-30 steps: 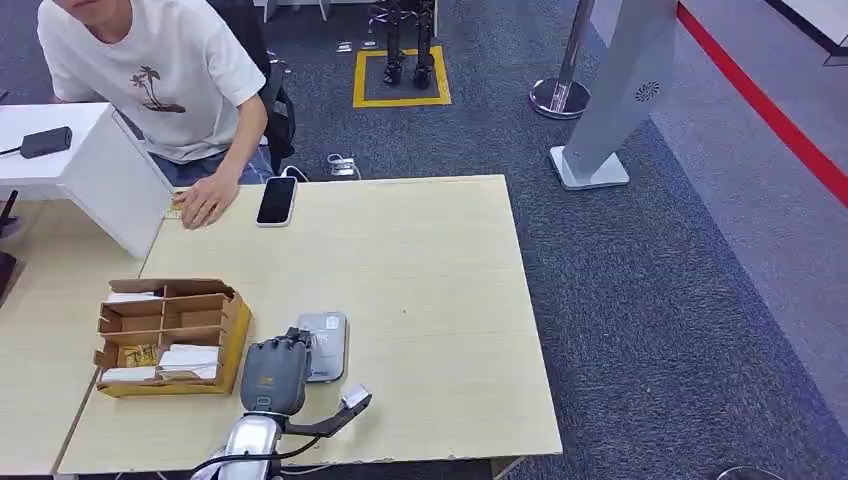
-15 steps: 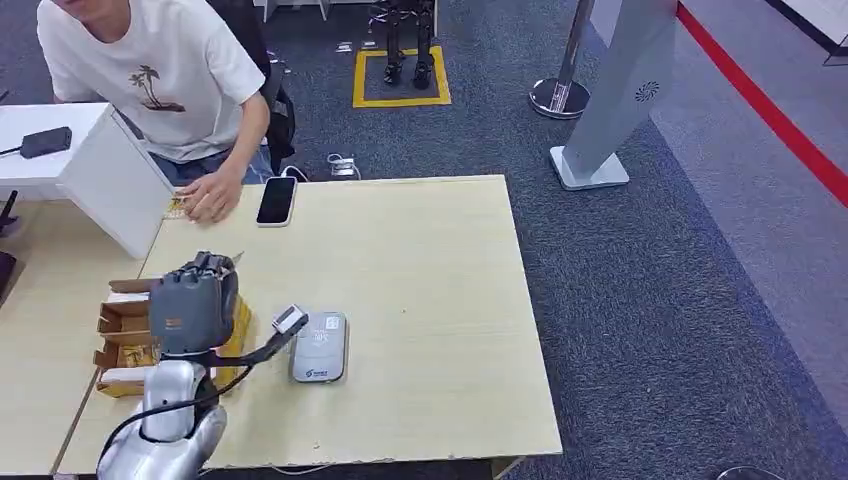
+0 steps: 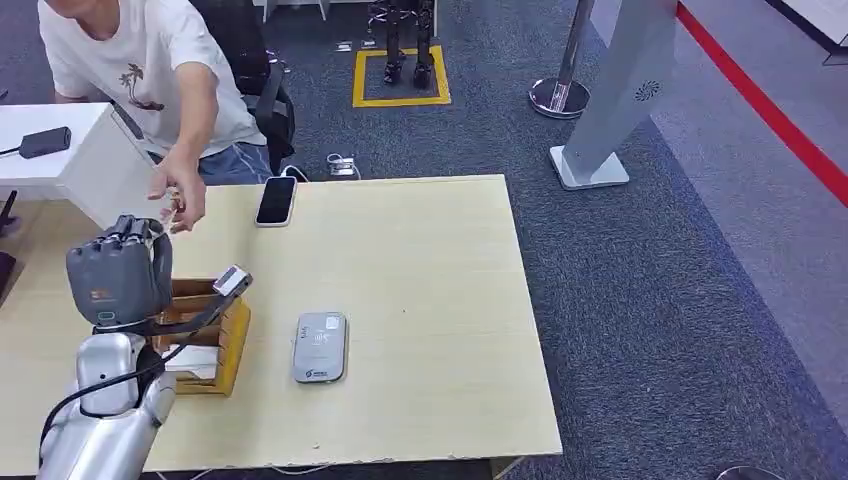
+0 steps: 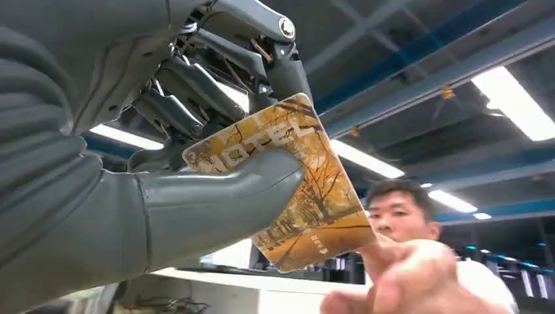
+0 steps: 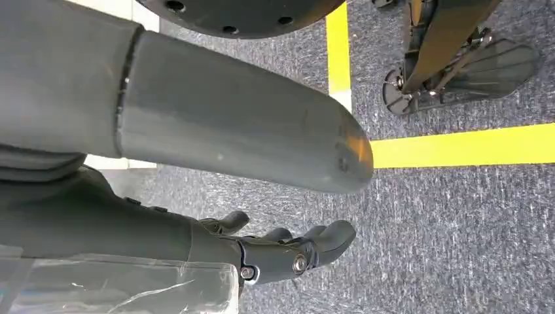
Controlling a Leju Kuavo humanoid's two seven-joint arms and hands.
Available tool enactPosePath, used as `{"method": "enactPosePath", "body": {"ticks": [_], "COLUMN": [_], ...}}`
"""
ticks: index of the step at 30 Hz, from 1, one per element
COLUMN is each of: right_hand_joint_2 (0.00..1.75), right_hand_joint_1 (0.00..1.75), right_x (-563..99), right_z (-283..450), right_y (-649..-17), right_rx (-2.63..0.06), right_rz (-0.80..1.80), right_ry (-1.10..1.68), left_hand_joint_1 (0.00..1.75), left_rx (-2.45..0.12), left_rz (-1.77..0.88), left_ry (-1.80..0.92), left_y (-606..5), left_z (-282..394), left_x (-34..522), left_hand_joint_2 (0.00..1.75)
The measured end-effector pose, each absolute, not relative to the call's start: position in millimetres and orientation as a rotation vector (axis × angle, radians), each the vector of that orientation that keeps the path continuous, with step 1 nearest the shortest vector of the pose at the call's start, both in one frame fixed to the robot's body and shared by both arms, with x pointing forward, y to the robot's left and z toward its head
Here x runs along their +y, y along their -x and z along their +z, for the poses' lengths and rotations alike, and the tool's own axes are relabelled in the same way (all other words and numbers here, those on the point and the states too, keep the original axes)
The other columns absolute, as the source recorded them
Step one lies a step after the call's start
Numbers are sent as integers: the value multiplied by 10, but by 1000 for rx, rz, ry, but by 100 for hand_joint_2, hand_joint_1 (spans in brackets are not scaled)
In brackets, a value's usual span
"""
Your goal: Pass the card to the sensor for recognition and then transmit it.
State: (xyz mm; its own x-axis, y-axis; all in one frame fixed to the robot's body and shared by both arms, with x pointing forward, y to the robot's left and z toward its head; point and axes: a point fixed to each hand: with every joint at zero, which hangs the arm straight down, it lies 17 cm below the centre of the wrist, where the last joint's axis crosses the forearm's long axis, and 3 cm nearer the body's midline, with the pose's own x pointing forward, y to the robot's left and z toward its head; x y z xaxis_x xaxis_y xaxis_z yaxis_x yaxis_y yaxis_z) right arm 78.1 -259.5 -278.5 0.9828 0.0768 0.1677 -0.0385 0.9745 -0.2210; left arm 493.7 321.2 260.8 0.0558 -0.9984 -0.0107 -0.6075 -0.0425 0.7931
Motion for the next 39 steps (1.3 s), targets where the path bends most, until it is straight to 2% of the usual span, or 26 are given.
{"method": "enactPosePath", "body": {"ticks": [9,19,20,21,24,25,39], "right_hand_joint_2": [0,0,0,0,0,0,0], "right_hand_joint_1": [0,0,0,0,0,0,0], "right_x": [-2600,-2600,-2600,-2600,-2597,-2597,-2598], "right_z": [-2785,-2784,-2784,-2784,-2784,-2783,-2782], "right_y": [-782,-786,-787,-787,-788,-793,-803], "right_rx": [-176,-178,-178,-178,-179,-180,-184], "right_rz": [58,58,58,58,58,59,68], "right_ry": [221,221,221,221,220,220,221], "left_hand_joint_1": [175,175,147,0,0,0,0], "left_rx": [-1540,-1505,-1504,-1503,-1503,-1504,-1512], "left_rz": [-750,-743,-743,-744,-739,-739,-722], "left_ry": [-1763,-1789,-1790,-1791,-1792,-1790,-1772], "left_y": [-4947,-4927,-4926,-4924,-4920,-4921,-4924], "left_z": [2682,2699,2700,2700,2710,2710,2714], "left_x": [3764,3953,3958,3965,3993,3995,4015], "left_hand_joint_2": [175,175,175,175,175,0,0]}}
